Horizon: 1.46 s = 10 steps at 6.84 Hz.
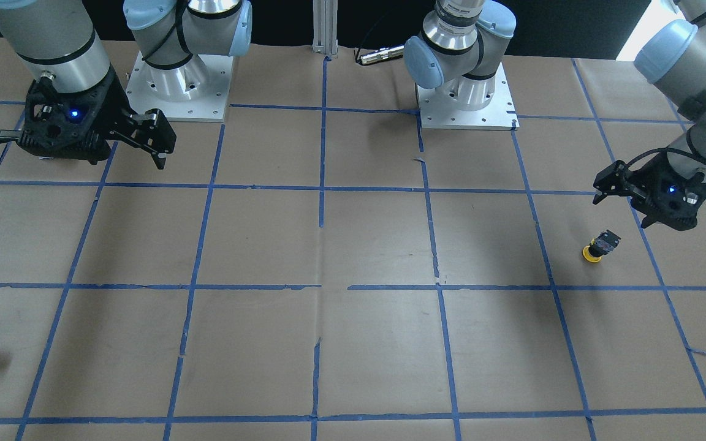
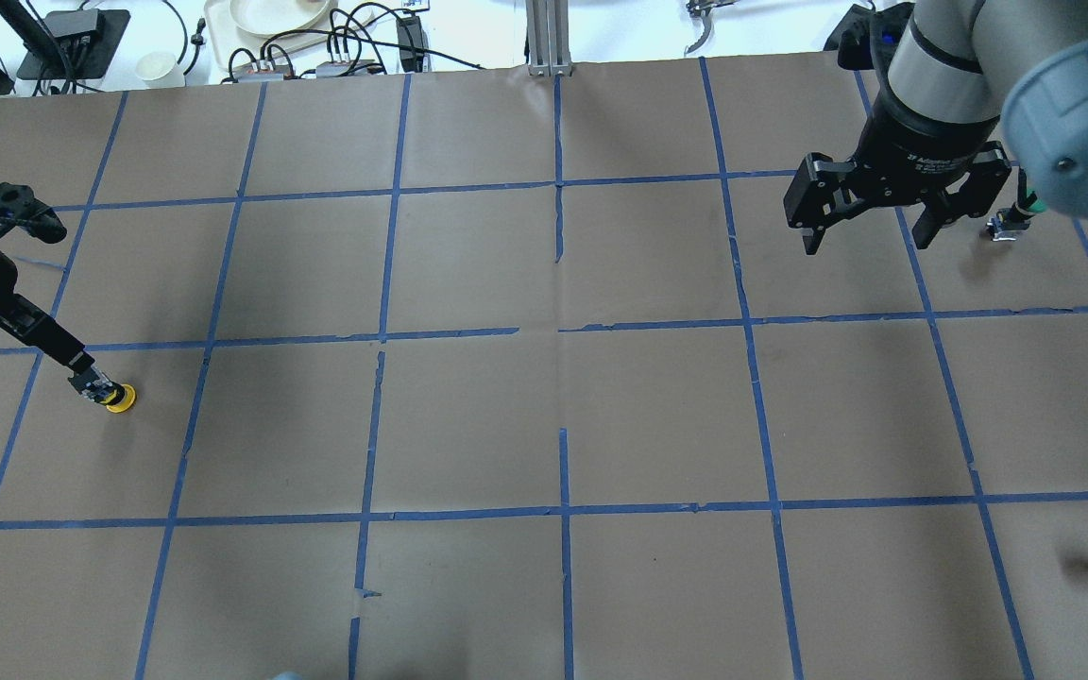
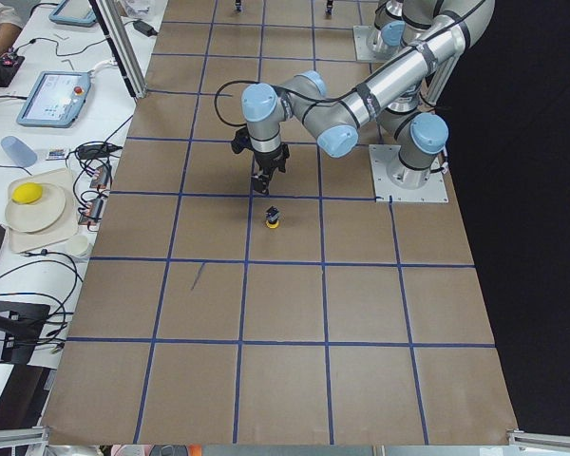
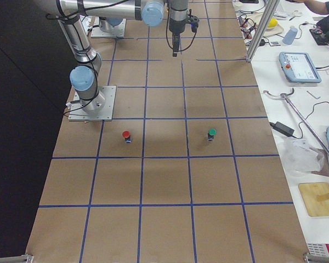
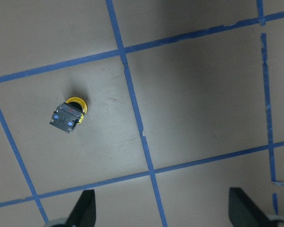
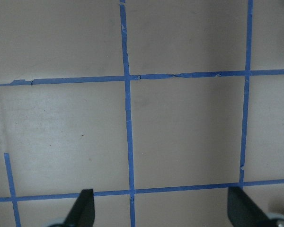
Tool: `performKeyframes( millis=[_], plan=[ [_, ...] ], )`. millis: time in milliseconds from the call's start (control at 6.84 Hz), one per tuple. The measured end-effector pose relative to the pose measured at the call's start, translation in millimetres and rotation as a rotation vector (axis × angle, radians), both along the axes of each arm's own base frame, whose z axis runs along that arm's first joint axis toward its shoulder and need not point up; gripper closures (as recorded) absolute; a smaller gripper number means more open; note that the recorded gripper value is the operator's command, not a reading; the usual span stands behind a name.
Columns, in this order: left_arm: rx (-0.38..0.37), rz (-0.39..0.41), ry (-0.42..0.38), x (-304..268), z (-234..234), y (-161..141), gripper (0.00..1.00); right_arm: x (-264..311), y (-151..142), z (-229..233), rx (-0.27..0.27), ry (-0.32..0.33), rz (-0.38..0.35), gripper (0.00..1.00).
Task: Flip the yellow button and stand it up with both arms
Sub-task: 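Close the left gripper on the yellow button's body and lift it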
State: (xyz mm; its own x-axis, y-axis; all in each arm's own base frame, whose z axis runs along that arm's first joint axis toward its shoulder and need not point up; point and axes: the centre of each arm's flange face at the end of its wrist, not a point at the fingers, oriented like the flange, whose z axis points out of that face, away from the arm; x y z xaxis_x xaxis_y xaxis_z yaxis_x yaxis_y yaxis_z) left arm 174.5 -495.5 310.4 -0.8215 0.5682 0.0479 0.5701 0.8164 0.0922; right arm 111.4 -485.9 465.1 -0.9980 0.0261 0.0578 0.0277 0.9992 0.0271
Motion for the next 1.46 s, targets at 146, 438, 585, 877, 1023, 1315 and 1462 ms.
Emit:
performKeyframes(
  millis=[146, 438, 585, 877, 1023, 1315, 1462],
  plan=[
    [0.009, -0.059, 0.017, 13, -19, -2, 0.01, 0, 2, 3, 0.007, 0.0, 0.0, 0.0],
    [0.02, -0.094, 0.044, 35, -50, 1, 0.01, 8, 12, 11, 0.015, -0.052, -0.004, 0.0],
    [0.021, -0.098, 0.047, 38, -62, 4, 0.02, 10, 19, 17, 0.018, -0.071, -0.011, 0.0],
    [-0.003, -0.097, 0.028, 36, -79, 8, 0.05, 12, 31, 26, 0.026, -0.084, -0.014, 0.0],
    [-0.006, -0.094, 0.031, 33, -85, 10, 0.05, 13, 35, 28, 0.026, -0.087, -0.014, 0.0],
    [-0.008, -0.089, 0.044, 30, -91, 12, 0.19, 13, 44, 35, 0.017, -0.087, -0.013, 0.0],
    [-0.009, -0.089, 0.045, 30, -91, 11, 0.34, 13, 48, 37, 0.014, -0.087, -0.014, 0.0]
  ],
)
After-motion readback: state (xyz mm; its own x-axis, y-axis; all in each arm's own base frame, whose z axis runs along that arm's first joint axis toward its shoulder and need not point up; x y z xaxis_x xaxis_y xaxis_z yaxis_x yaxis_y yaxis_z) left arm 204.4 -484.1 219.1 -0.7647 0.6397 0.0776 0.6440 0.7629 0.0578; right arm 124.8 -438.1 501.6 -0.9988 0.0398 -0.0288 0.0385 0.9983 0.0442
